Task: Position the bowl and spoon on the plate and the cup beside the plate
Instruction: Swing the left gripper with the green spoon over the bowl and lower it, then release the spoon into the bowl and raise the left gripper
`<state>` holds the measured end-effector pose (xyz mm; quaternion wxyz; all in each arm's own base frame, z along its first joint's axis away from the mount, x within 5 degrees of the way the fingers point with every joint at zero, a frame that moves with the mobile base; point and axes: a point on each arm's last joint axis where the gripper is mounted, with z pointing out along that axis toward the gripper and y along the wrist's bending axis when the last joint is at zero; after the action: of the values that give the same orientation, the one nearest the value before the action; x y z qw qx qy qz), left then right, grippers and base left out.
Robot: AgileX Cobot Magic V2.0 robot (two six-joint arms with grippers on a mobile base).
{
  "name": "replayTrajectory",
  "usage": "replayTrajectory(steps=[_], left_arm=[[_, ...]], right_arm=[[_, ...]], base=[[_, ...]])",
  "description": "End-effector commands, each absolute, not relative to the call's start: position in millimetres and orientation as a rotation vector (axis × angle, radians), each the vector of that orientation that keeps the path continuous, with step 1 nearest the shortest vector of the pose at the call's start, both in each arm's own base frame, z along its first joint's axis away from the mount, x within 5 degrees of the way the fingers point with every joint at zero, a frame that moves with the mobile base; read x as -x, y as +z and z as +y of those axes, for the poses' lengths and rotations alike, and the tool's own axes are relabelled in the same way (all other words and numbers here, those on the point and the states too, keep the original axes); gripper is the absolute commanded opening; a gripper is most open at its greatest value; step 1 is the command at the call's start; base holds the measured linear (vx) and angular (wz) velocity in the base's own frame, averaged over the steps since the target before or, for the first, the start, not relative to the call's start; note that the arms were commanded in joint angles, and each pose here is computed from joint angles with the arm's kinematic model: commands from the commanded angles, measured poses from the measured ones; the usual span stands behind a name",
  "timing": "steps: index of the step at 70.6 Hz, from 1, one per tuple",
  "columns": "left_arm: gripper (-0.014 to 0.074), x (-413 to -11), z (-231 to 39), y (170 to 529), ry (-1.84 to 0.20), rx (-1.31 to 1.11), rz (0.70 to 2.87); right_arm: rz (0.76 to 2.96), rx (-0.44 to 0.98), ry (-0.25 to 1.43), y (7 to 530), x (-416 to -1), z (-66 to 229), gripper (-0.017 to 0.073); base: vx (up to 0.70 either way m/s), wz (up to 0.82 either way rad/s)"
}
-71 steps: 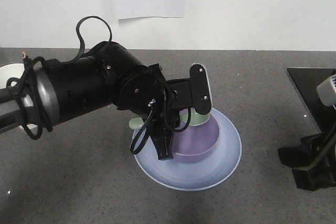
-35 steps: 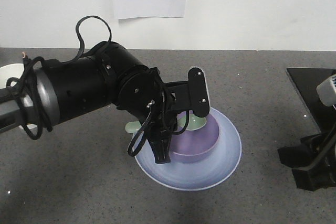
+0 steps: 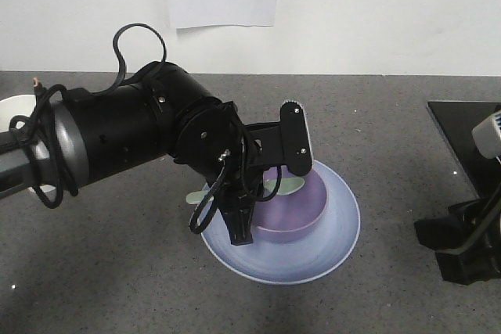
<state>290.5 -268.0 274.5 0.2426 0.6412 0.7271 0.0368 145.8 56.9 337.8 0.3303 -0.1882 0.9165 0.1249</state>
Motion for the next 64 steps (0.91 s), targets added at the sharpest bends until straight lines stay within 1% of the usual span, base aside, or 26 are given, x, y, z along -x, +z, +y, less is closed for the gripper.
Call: replayTrajectory(steps=[1,13,24,31,40,48,53,60,64], left_arm=[[0.0208,-289,-271,297,0.076,-1.680,1.929],[0.0248,-291,-273,291,0.078,-1.689,1.938],[0.0255,-290,-272,297,0.068,-1.655,1.935],[0.0255,-288,-270,303,0.058,-1.624,1.943],[0.0255,-283,-263,320,0.027,-1.523,1.972],[0.0255,-282,-244,342,0.009,-1.401,2.000],[0.0255,-284,-226,358,0.003,-1.296,2.029],[0.0255,-288,-194,376,0.008,-1.132,2.087],[0.0255,-292,-171,385,0.027,-1.038,2.126]], right_arm=[[2.315,0.473,0.329,350,-148,57,0.0342],[2.315,0.473,0.329,350,-148,57,0.0342],[2.315,0.473,0.329,350,-148,57,0.0342],[2.315,0.473,0.329,350,-148,57,0.0342],[2.315,0.473,0.329,350,-148,57,0.0342],[2.315,0.473,0.329,350,-148,57,0.0342],[2.315,0.473,0.329,350,-148,57,0.0342],[2.315,0.473,0.329,350,-148,57,0.0342],[2.315,0.473,0.329,350,-148,57,0.0342]], base=[[0.00,0.00],[0.00,0.00],[0.00,0.00],[0.00,0.00],[0.00,0.00],[0.00,0.00],[0.00,0.00],[0.00,0.00],[0.00,0.00]])
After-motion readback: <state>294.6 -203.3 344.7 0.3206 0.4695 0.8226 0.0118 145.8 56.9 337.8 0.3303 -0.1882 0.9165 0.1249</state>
